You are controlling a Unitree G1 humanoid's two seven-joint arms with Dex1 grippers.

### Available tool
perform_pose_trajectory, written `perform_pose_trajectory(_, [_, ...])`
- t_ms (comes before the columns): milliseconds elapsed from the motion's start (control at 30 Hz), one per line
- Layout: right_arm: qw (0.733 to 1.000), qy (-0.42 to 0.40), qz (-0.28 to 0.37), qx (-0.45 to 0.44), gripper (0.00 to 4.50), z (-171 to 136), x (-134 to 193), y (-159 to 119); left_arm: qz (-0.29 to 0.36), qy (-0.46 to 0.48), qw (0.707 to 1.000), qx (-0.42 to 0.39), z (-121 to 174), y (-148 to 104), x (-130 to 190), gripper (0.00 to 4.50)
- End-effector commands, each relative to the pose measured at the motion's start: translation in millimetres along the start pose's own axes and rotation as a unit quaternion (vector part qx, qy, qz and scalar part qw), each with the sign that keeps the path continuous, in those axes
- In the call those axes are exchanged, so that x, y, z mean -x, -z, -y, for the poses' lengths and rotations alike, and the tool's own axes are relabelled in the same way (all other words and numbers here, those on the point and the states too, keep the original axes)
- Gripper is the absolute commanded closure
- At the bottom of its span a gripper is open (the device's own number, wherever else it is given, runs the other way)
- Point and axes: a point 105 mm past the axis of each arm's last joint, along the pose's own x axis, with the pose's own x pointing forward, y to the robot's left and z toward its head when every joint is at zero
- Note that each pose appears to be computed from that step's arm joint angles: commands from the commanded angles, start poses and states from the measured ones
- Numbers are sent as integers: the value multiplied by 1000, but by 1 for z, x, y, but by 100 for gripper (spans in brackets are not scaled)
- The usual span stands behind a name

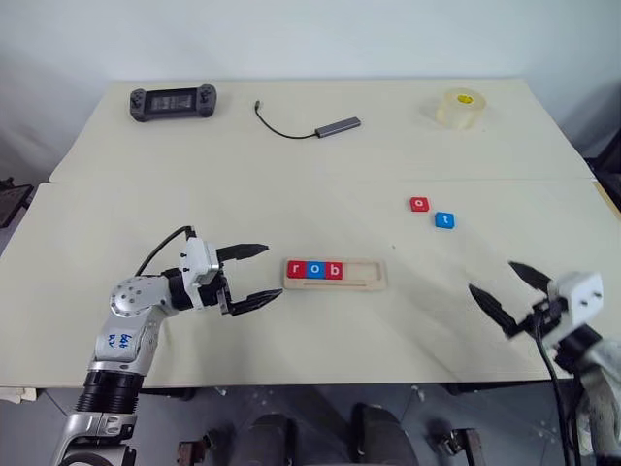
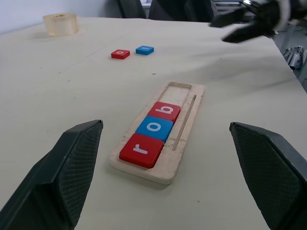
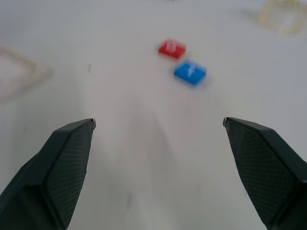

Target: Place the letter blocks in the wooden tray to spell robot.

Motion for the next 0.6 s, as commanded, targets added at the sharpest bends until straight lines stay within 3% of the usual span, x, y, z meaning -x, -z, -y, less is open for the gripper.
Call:
perform_pose_trajectory(33, [1000, 7, -7, -23, 3, 9, -36, -24, 10, -6, 1000, -22, 1, -8, 1, 0])
perform_pose_trajectory(133, [998, 14, -41, -43, 3, 13, -65, -33, 12, -11, 1000, -22, 1, -8, 0, 0])
perform_pose_trajectory(300, [984, 74, -151, -66, 3, 27, -105, -32, 15, -15, 1000, -22, 4, -8, -2, 0])
perform_pose_trajectory(600, [973, 83, -204, -65, 3, 22, -118, -35, 17, -28, 999, -22, 8, -10, -1, 0])
